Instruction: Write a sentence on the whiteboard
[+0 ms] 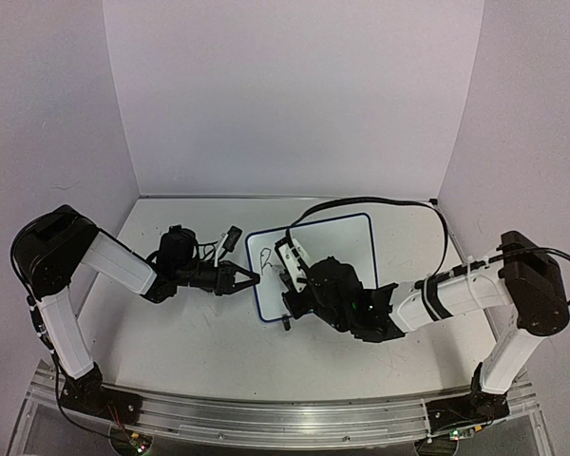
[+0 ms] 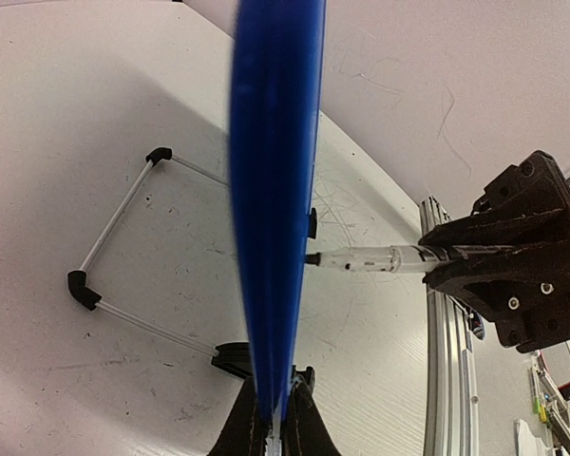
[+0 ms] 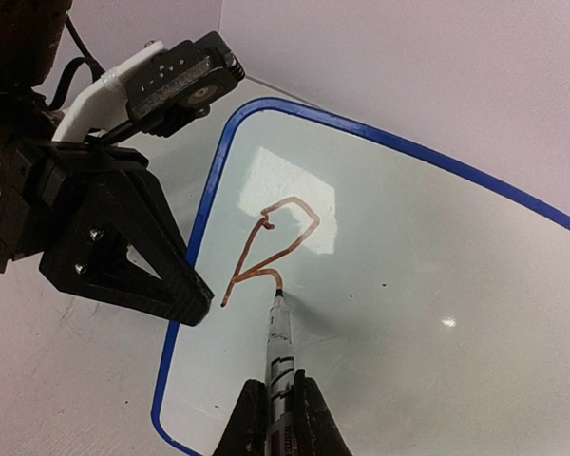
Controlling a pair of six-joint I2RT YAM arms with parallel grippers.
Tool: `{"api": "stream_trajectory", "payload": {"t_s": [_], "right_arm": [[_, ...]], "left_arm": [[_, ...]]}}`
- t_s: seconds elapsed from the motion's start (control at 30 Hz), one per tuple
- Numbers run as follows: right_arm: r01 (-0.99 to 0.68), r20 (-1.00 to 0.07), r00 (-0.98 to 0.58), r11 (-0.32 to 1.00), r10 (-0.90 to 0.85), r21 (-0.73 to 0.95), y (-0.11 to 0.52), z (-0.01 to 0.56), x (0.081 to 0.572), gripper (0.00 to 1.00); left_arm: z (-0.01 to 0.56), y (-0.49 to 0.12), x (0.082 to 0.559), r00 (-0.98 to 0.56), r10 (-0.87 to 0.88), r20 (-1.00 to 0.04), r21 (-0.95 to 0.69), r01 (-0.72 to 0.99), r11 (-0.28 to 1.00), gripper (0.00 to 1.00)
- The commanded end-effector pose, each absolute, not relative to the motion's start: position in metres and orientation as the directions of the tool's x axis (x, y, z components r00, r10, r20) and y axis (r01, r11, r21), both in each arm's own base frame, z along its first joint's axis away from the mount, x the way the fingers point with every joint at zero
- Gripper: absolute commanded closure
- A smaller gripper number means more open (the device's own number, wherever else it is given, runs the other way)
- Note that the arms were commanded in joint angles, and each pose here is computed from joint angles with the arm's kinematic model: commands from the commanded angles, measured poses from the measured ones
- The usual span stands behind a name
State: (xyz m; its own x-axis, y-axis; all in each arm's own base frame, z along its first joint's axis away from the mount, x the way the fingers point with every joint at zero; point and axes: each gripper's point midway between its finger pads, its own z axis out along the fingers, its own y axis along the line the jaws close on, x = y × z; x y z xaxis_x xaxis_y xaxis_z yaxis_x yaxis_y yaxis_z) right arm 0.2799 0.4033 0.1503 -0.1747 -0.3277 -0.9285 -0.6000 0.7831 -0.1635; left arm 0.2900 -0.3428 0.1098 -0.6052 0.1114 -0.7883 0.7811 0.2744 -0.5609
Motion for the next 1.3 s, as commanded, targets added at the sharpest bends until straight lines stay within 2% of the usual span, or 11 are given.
{"api": "stream_trajectory", "payload": {"t_s": [0.0, 1.0, 1.1, 1.27], "right_arm": [[-0.583, -0.921, -0.194, 0.795, -0.338, -0.169, 0.394, 0.149, 0.279, 1.00], [-0.582, -0.920, -0.222, 0.801, -0.322, -0.140, 0.394, 0.144, 0.274, 1.00], [-0.590, -0.935, -0.208, 0.800, -0.286, -0.114, 0.398, 0.162, 0.273, 1.00], [-0.677, -0.989, -0.126, 0.736, -0.079, 0.028, 0.386, 0.251, 0.246, 1.00]], "left_arm": [[0.098, -0.336, 0.296, -0.626, 0.131, -0.769, -0.556, 0.755, 0.348, 1.00], [0.099, -0.336, 0.296, -0.625, 0.131, -0.769, -0.555, 0.756, 0.348, 1.00], [0.098, -0.336, 0.296, -0.627, 0.133, -0.768, -0.556, 0.754, 0.349, 1.00], [0.097, -0.335, 0.295, -0.629, 0.133, -0.766, -0.557, 0.752, 0.353, 1.00]]}}
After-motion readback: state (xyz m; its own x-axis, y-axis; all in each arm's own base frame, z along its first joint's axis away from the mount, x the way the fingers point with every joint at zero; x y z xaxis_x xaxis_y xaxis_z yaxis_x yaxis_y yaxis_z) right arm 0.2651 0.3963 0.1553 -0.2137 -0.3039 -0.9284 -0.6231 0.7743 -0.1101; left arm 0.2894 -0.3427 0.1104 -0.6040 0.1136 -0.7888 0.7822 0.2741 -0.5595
